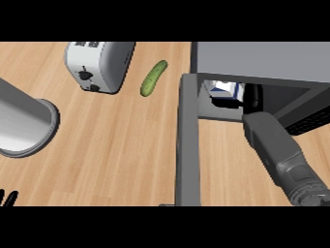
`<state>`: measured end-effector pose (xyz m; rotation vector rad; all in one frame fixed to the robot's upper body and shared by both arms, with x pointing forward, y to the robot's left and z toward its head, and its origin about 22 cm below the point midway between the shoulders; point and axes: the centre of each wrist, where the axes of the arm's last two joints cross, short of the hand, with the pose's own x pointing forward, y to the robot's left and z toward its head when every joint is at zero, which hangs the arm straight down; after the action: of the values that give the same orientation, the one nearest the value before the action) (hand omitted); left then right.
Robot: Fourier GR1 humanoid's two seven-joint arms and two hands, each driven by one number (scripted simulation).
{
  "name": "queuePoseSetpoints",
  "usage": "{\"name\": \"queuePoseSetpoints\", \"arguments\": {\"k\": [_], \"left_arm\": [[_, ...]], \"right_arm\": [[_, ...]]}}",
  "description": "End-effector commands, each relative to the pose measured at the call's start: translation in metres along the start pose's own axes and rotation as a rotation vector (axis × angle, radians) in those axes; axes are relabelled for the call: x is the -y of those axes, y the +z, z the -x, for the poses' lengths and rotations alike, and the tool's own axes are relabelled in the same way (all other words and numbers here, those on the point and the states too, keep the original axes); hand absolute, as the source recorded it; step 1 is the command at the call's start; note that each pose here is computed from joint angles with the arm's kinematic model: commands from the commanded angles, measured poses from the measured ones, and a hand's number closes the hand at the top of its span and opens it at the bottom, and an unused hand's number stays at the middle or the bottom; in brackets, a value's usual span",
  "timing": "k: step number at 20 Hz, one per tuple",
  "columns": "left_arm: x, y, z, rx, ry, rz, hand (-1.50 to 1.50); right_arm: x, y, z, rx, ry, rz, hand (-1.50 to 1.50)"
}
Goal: Pick up the milk, place it into the microwave and close the microwave
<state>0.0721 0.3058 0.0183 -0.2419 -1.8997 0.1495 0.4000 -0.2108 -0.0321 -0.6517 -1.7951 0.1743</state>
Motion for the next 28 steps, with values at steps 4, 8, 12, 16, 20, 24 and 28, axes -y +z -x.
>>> {"name": "queuePoseSetpoints", "arguments": {"k": [4,8,12,16,20,24,28], "left_arm": [[-0.004,-0.008,0.002,-0.004,0.002,0.014,-1.5],[0.0,-0.01,-0.001,0.01,0.015,0.014,-1.5],[-0.006,-0.012,0.009,0.004,0.011,0.019,-1.5],[-0.007,-0.005,0.012,-0.04,0.011,0.026,-1.5],[-0.007,-0.011,0.01,-0.019,0.014,0.03,-1.5],[-0.007,-0.007,0.015,-0.028,0.014,0.031,-1.5],[-0.006,-0.018,0.01,0.011,0.002,0.058,-1.5]], "right_arm": [[0.014,-0.022,-0.009,0.072,0.087,0.055,1.5],[0.007,-0.027,-0.019,0.086,0.006,0.13,1.5],[0.009,-0.042,-0.034,0.144,0.051,0.177,1.5],[0.017,-0.044,-0.03,0.14,0.178,0.271,1.5],[0.014,-0.042,-0.029,0.139,0.23,0.319,1.5],[0.029,-0.052,-0.029,0.138,0.243,0.336,1.5],[0.063,-0.01,0.033,-0.125,0.557,0.412,-1.5]]}}
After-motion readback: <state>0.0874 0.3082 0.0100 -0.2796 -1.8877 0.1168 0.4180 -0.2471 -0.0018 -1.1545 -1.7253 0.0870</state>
